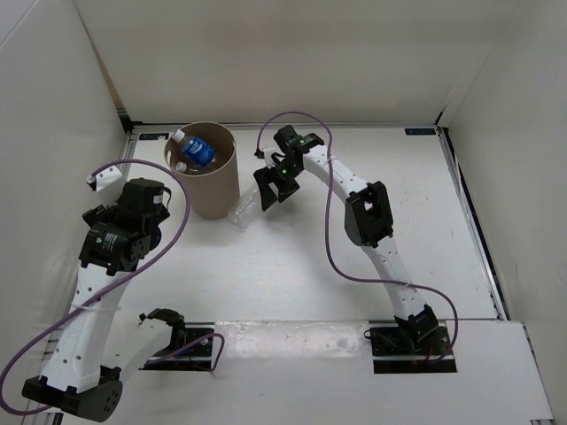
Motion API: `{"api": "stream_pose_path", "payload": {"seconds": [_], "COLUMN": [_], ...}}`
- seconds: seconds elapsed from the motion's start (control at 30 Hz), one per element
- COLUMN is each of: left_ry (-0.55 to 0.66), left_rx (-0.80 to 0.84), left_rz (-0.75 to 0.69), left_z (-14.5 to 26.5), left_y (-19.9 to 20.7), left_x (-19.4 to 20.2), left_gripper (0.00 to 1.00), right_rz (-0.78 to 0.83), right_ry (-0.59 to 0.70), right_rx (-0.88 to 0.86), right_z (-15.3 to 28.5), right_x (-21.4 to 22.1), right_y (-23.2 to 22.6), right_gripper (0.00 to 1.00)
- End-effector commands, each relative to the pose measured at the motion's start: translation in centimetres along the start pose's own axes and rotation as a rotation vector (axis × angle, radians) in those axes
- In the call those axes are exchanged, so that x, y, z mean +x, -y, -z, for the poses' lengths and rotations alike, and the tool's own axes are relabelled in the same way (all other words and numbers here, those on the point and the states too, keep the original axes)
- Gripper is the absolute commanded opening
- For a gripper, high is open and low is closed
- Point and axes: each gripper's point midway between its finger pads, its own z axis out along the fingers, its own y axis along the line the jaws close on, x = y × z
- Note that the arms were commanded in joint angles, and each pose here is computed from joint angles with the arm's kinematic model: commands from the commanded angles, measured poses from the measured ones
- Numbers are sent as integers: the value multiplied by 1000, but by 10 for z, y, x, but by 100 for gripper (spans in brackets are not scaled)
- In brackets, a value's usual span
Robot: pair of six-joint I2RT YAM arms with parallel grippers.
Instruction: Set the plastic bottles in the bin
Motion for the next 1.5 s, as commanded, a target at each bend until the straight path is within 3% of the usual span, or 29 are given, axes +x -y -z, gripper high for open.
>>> {"api": "stream_pose_path", "payload": {"seconds": [0.0,0.1,0.23,0.33,0.53,0.7,0.9,1.17,1.47], "left_ry": [13,8,0,-4,-24,-57,-95,-105,-121], "left_rx": [-15,-17,-19,-22,-14,-2,12,5,-3], "left_rz": [23,32,34,36,27,6,-14,-38,-59], "left_z": [2,2,2,2,1,0,3,9,8], "left_y": [-3,-3,-4,-5,-1,2,5,-5,-4], "left_x": [-3,-3,-1,1,5,11,15,16,20], "left_gripper": [100,100,100,100,100,100,100,100,100], "right_rz": [-6,-41,-243,-401,-545,-820,-831,-882,-896], "right_ry": [45,116,221,262,276,261,253,182,146], "right_rx": [-52,-103,-206,-166,-214,-112,-203,-191,-169], "right_z": [17,29,59,74,88,78,57,12,-9], "right_x": [-15,-32,-54,-60,-64,-68,-89,-75,-66], "right_y": [-22,-23,-1,26,13,-8,-60,-61,-61], "right_gripper": [86,90,90,90,90,90,90,90,90]}}
